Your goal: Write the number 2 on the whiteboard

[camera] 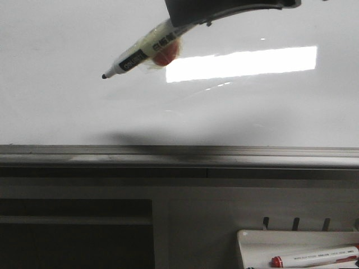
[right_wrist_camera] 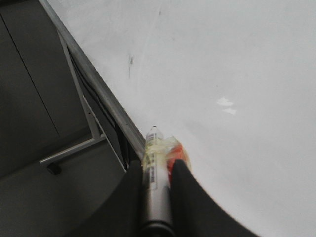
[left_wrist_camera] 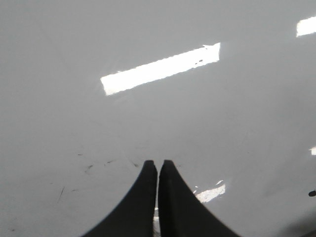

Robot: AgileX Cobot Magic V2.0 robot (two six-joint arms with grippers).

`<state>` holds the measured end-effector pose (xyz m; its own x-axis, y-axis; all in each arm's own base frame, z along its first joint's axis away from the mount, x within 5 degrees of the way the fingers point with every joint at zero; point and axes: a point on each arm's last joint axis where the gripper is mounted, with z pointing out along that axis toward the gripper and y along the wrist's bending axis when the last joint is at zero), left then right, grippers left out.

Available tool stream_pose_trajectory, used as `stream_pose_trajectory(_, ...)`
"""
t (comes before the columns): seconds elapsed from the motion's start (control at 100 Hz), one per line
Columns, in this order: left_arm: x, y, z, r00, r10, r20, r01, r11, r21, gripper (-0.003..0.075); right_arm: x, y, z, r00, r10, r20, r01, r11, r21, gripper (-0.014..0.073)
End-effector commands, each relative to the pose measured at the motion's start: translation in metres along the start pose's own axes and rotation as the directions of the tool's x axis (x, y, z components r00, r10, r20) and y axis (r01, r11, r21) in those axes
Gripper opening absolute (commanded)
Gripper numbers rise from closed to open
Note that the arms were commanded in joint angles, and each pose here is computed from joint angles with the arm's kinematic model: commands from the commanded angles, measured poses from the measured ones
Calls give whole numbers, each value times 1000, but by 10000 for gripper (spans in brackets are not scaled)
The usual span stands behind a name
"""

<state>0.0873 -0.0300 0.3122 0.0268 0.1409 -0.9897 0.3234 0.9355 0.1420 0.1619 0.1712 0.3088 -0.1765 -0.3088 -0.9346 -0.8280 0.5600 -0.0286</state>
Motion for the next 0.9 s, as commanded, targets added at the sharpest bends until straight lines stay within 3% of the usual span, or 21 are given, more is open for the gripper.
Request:
stream_pose_trajectory(0.0,-16,-1,-1,996,-16,92,14,1000,23,-20,-15,-2,-5,998,-7,57,5,1000,25,-71)
stream_pose_trajectory(0.35,-16,-1,-1,996,-16,92,14,1000,23,-20,-14,-1,-5,998,-38,41,38,999,7,-71)
stream_pose_trajectory(0.51,-16,-1,-1,996,-16,92,14,1000,23,-20,-8,-5,-5,999,-26,-19,27,996,79,-71)
stream_pose_trajectory(0.61,-16,-1,-1,996,-16,92,14,1000,23,-20,-12,-2,-9,997,-58,47,51,989,138,-71)
stream_pose_trajectory(0.73,-16,-1,-1,996,-16,92,14,1000,23,-20,-16,14,-13,979,-98,176,74,988,137,-71)
stream_pose_trajectory(0.89,-16,-1,-1,996,-16,92,14,1000,23,-20,-13,22,-10,980,-79,181,60,993,106,-71)
